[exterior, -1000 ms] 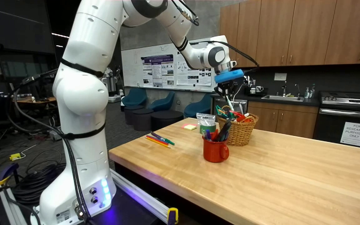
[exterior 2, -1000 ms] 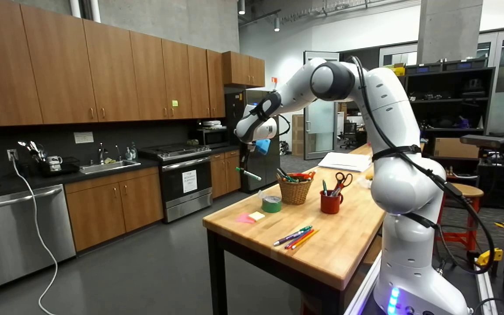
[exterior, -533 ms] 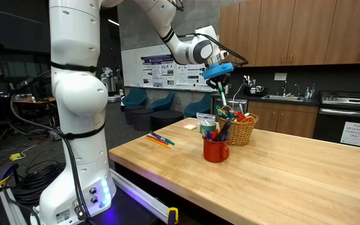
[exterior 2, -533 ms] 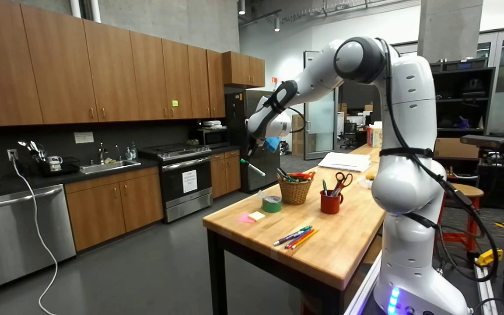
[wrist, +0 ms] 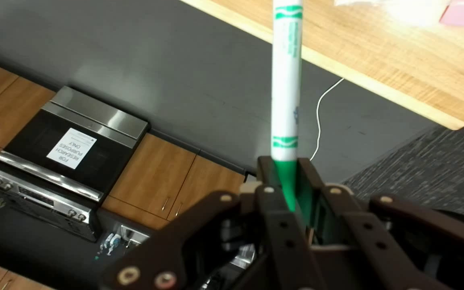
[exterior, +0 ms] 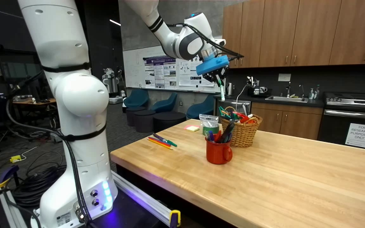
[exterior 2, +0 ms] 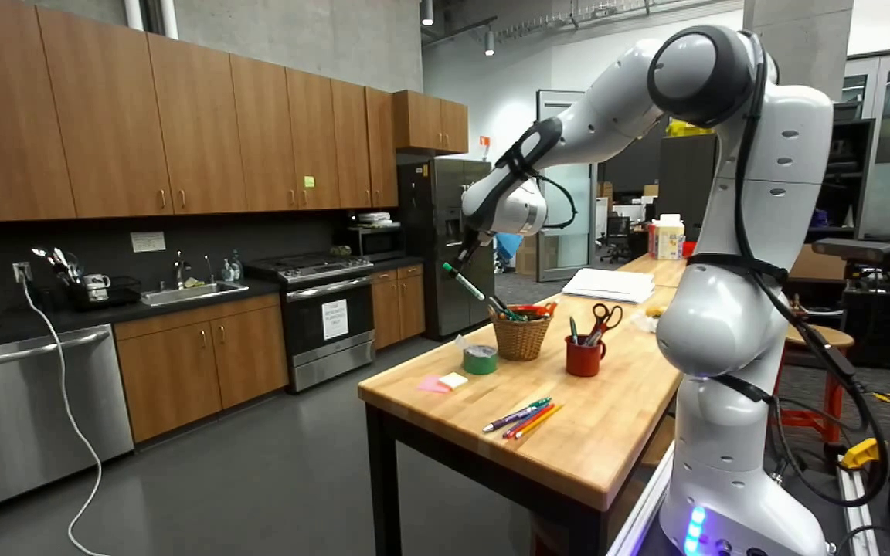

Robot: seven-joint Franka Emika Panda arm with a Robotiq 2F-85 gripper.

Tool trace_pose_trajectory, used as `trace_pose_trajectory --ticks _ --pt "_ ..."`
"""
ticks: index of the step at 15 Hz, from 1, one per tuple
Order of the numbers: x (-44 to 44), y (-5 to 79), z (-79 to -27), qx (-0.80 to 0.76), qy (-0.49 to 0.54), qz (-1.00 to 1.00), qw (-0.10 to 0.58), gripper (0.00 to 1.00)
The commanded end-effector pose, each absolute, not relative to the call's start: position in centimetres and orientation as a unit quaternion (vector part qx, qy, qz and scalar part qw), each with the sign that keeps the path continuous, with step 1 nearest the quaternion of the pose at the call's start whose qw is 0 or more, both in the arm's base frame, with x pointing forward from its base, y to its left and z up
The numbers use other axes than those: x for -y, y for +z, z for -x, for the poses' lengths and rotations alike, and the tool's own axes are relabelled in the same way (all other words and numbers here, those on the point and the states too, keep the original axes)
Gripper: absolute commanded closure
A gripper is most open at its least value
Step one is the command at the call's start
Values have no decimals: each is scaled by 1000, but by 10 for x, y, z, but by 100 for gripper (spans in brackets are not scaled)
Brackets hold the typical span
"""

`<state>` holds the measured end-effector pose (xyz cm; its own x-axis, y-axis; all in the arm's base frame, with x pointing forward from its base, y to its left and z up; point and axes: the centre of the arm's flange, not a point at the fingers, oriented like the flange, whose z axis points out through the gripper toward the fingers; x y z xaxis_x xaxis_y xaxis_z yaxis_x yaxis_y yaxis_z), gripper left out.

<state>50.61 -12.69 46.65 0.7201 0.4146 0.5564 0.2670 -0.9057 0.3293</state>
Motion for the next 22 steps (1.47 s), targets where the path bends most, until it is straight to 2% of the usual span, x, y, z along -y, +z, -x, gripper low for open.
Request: trace_pose_trajectory --ticks 1,5,22 --pt "135 478 -466 -172 346 -914 128 96" --pt "151 466 -456 -149 349 -915 136 96" --pt "186 427 -471 -105 377 -908 149 96"
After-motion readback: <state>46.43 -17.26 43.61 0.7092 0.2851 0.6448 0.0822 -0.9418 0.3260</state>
